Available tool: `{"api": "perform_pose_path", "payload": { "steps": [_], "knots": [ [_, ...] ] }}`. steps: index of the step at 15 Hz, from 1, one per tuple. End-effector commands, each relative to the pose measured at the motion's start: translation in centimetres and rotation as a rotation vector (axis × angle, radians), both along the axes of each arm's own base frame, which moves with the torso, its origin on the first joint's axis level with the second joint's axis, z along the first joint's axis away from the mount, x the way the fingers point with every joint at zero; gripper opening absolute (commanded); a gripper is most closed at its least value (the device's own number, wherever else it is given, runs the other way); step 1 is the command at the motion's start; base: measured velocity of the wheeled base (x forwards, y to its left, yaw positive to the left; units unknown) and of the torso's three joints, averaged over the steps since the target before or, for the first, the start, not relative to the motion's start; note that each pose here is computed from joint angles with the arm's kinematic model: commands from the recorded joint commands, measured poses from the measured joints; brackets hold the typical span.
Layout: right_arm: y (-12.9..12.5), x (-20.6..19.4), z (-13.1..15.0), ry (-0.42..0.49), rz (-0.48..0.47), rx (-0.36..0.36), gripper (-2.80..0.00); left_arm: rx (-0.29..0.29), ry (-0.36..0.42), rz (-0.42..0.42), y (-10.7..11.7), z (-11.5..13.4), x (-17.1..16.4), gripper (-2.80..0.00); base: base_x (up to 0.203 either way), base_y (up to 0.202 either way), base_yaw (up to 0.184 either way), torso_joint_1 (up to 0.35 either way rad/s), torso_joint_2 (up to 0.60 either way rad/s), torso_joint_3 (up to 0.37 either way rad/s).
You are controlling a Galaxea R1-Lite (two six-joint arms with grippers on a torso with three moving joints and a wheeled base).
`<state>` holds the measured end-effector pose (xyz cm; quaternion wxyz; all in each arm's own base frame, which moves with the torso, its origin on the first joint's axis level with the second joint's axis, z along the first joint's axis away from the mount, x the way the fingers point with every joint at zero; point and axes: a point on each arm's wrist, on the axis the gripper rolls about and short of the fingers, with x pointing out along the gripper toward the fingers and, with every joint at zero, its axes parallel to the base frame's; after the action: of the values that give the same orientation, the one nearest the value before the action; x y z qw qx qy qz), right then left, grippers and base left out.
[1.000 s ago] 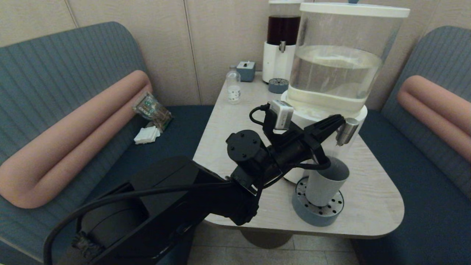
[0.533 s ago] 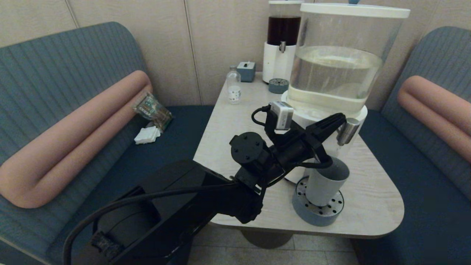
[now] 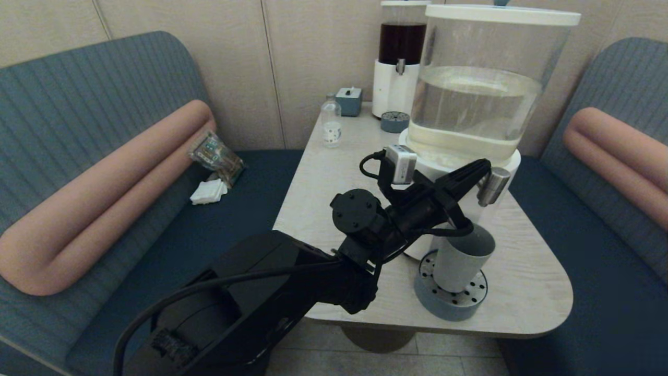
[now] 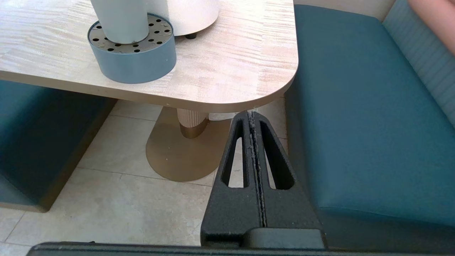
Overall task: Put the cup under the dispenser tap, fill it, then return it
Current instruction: Turn off the faucet
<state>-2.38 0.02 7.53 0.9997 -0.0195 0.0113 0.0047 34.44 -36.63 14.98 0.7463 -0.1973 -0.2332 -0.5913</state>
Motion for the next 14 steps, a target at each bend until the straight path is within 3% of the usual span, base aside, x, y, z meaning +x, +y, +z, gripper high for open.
{"api": "perform_pose_path", "payload": {
  "steps": [1, 10, 14],
  "knots": [
    [0.0, 0.0, 0.0, 0.002, 0.0, -0.001, -2.8, -0.001, -0.001, -0.006, -0.2, -0.6, 0.2, -2.8, 0.0, 0.0, 0.0, 0.0, 0.0, 0.0],
    [0.0, 0.0, 0.0, 0.002, 0.0, -0.001, -2.8, -0.023, -0.017, -0.014, -0.4, -0.3, 0.4, -2.8, 0.0, 0.0, 0.0, 0.0, 0.0, 0.0],
    [0.0, 0.0, 0.0, 0.002, 0.0, 0.0, -2.8, -0.033, -0.023, -0.01, 0.7, 2.3, -0.6, -2.8, 0.0, 0.0, 0.0, 0.0, 0.0, 0.0]
  ]
}}
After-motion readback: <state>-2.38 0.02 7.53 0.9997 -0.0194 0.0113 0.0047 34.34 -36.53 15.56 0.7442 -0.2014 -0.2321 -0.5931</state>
